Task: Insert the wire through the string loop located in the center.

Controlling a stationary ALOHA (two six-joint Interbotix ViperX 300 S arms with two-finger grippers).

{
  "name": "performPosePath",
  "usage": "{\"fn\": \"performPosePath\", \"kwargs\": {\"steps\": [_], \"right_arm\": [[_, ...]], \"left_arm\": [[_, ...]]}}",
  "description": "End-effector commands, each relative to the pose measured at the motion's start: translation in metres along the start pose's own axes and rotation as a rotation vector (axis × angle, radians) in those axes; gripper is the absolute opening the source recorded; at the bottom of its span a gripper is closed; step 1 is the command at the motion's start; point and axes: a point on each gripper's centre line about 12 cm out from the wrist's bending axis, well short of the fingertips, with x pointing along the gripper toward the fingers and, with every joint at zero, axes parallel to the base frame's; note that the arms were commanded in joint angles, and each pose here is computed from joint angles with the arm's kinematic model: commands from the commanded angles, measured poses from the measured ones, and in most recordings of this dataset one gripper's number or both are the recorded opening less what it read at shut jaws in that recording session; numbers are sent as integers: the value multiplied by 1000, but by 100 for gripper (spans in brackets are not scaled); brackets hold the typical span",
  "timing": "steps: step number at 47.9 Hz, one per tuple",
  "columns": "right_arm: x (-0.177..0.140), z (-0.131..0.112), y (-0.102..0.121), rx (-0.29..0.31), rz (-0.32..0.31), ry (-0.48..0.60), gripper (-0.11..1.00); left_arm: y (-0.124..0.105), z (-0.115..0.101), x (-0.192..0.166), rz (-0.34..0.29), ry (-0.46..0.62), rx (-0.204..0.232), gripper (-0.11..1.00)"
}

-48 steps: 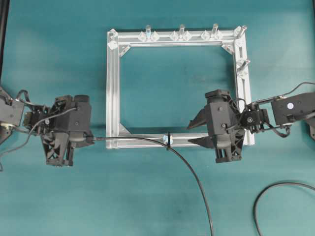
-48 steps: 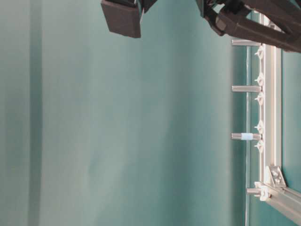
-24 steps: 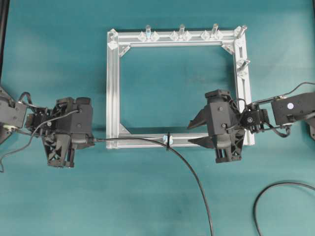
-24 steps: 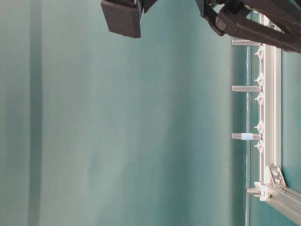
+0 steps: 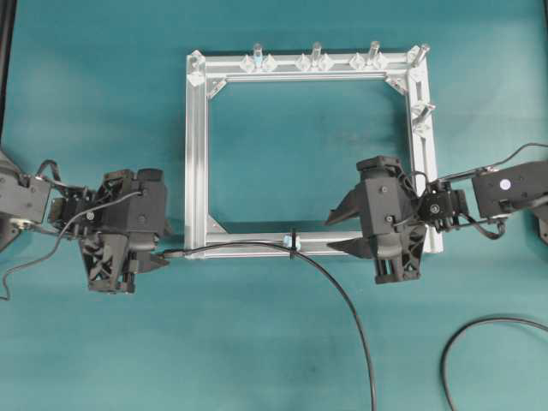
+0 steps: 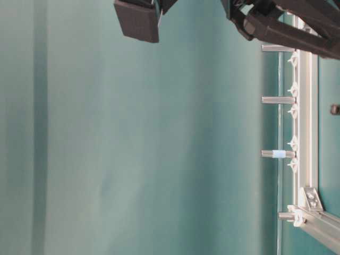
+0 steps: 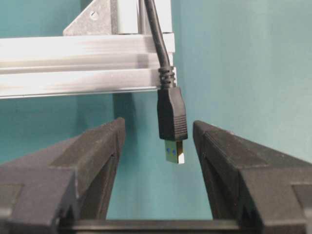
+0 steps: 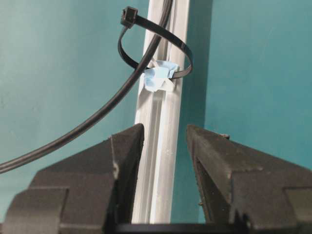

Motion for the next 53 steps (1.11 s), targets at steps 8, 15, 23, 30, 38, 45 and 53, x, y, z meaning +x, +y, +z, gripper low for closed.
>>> {"fn": "performPosePath", "kwargs": {"steps": [8, 15, 23, 30, 38, 45, 53], "right_arm": [[-6, 17, 3, -2, 9, -56, 43], [-14, 28, 4, -3, 15, -92, 43], [-28, 36, 6, -3, 21, -135, 43], [-40, 41, 7, -4, 26, -168, 43], [-51, 39, 7, -4, 28, -185, 43], [-60, 32, 6, -6, 32, -197, 43], [-71, 25, 5, -7, 39, -228, 43]], "left_arm": [[-6, 24, -13, -17, -86, 6, 57], [-8, 37, -27, -28, -143, 9, 57], [-9, 40, -40, -33, -161, 12, 56], [-9, 39, -50, -35, -165, 14, 55], [-9, 39, -62, -42, -205, 16, 55], [-8, 37, -74, -47, -244, 13, 55], [0, 35, -87, -37, -313, -9, 55]]}}
